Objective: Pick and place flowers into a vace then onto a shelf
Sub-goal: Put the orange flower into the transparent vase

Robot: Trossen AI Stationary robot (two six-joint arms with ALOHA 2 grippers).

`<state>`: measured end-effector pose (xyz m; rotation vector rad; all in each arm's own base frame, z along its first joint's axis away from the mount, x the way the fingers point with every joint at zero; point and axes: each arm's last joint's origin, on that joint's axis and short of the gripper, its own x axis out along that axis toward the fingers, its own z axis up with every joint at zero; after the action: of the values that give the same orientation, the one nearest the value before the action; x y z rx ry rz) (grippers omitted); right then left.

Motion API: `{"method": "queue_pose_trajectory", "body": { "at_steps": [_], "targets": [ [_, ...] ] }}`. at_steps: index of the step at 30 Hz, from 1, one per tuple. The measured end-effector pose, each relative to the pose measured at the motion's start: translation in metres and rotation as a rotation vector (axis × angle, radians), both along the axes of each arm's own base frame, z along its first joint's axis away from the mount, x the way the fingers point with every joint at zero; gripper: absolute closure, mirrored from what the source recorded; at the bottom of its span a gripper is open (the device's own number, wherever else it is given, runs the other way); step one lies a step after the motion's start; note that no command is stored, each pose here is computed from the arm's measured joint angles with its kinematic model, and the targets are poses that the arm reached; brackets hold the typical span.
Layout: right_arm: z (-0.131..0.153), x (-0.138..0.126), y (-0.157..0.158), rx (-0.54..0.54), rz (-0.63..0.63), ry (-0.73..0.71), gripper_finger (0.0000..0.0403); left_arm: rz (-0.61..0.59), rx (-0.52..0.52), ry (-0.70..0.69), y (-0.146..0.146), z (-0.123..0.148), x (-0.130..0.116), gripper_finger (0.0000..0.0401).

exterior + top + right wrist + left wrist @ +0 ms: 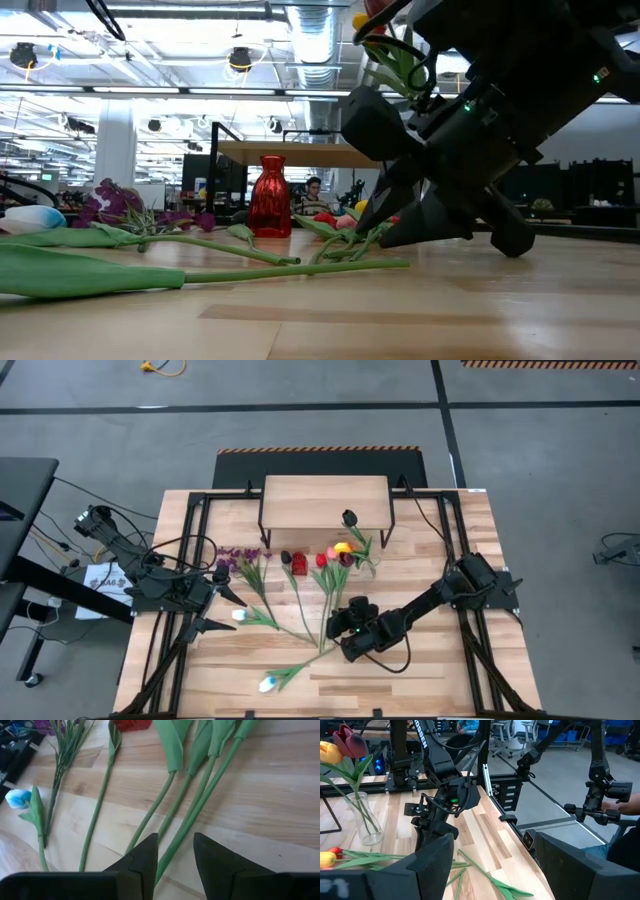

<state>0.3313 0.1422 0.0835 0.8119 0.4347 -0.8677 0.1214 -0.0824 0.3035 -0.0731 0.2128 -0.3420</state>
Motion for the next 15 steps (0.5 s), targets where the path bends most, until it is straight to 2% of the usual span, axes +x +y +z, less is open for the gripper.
{"method": "queue_pose_trajectory", "body": {
  "at_steps": [10,15],
  "targets": [
    [-0.0018,0.0011,-0.0049,0.04,0.002,0.029,0.0285,0.003,-0.013,0.005,0.0,0.0,0.0,0.0133],
    [-0.0023,0.0013,-0.0058,0.041,0.002,0.033,0.0302,0.003,-0.015,0.005,0.0,0.0,0.0,0.0133]
  ]
}}
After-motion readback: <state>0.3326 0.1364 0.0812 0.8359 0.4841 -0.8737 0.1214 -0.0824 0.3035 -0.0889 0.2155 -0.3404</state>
